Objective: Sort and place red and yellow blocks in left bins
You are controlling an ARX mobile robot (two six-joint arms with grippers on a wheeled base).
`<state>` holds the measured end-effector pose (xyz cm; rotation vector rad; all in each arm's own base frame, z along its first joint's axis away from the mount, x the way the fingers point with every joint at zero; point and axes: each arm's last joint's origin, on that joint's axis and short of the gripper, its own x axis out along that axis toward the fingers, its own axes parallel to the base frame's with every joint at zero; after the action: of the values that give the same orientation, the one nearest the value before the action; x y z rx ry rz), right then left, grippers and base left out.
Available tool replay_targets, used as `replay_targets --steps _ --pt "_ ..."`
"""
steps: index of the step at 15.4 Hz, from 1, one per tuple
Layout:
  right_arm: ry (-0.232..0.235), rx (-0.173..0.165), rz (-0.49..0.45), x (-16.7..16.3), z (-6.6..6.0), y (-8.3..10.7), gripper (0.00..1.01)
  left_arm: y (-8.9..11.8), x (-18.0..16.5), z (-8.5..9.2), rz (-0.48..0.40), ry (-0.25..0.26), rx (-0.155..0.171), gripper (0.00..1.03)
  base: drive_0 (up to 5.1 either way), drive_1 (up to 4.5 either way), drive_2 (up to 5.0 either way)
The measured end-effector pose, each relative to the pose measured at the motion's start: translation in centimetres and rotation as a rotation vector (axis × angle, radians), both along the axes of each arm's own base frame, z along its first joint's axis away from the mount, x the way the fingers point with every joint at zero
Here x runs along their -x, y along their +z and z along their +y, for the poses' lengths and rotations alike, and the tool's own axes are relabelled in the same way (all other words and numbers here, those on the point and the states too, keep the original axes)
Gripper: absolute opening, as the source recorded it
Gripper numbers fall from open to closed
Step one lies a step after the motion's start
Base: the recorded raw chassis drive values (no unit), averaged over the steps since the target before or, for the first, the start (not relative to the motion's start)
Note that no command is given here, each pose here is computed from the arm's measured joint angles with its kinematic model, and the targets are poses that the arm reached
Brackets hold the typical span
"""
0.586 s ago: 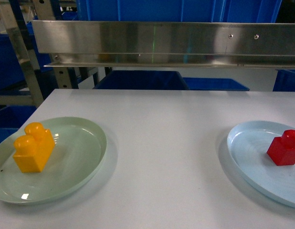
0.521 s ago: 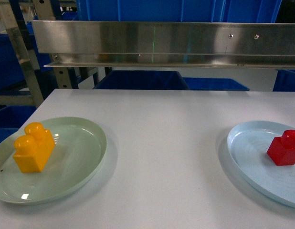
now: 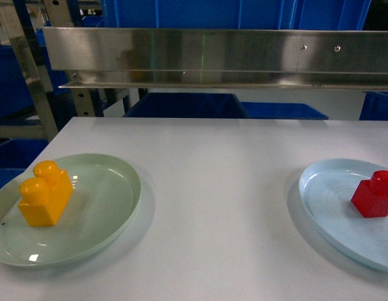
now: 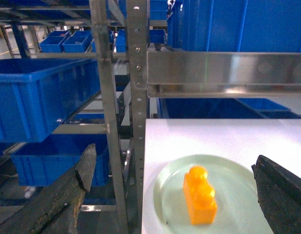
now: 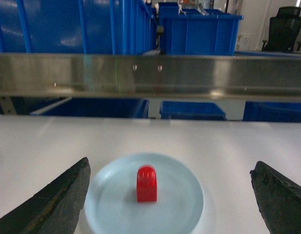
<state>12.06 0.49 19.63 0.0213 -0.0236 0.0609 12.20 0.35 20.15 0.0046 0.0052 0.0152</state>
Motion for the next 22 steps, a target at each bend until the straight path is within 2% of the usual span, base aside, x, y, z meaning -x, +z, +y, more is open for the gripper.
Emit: replay_targets --steps 1,4,5,6,7,8,9,12,13,15,16,18,20,22 --pt "-0.004 -0.004 -0.005 -0.3 0.0 0.4 0.98 0.4 -0.3 0.0 0.005 -0.005 0.001 0.98 0.0 0.0 0.0" --pt "-0.011 -0.019 -0.046 -2.7 -0.1 3.2 0.98 2.6 -2.5 -0.1 0.037 -0.049 0.009 0.98 0.0 0.0 0.0" --pt "-0.008 -0.026 -0.066 -4.2 -0.1 4.5 0.98 3.6 -3.8 -0.1 0.062 -0.066 0.015 0.98 0.0 0.0 0.0" --pt "0.029 -0.036 -0.044 -8.6 0.5 6.7 0.98 4.7 -7.5 -0.1 0.16 -0.102 0.034 0.98 0.0 0.0 0.0" --pt "0.091 -0.025 0.169 -16.8 1.6 4.5 0.98 3.7 -14.8 -0.1 0.356 -0.115 0.071 0.98 0.0 0.0 0.0" --pt "0.063 -0.02 0.435 -19.9 1.3 -3.2 0.98 -0.3 -17.1 0.4 0.39 -0.041 0.044 0.98 0.0 0.0 0.0" --pt "0.06 -0.022 0.338 -20.0 1.1 -1.0 0.98 2.9 -16.7 0.3 0.25 -0.053 0.038 0.98 0.0 0.0 0.0" --pt "0.058 -0.022 0.359 -20.1 1.0 -1.4 0.98 1.8 -16.7 0.3 0.299 -0.054 0.04 0.98 0.0 0.0 0.0" --pt "0.057 -0.013 0.336 -20.1 1.2 -1.6 0.98 1.9 -16.7 0.3 0.293 -0.053 0.04 0.98 0.0 0.0 0.0" --pt "0.028 0.027 0.353 -19.7 1.2 -3.1 0.98 1.9 -16.7 0.3 0.292 -0.053 0.04 0.98 0.0 0.0 0.0" --pt "-0.011 0.083 0.322 -20.0 1.3 -3.4 0.98 1.9 -16.7 0.3 0.292 -0.054 0.04 0.98 0.0 0.0 0.0" --pt "0.009 0.109 0.384 -20.5 1.4 -4.8 0.98 1.9 -16.7 0.3 0.292 -0.054 0.04 0.98 0.0 0.0 0.0" --pt "0.073 0.1 0.477 -20.4 1.6 -6.4 0.98 1.9 -16.7 0.3 0.292 -0.054 0.04 0.98 0.0 0.0 0.0" --pt "0.098 0.1 0.477 -20.4 2.1 -6.4 0.98 1.9 -16.7 0.3 0.292 -0.054 0.04 0.98 0.0 0.0 0.0"
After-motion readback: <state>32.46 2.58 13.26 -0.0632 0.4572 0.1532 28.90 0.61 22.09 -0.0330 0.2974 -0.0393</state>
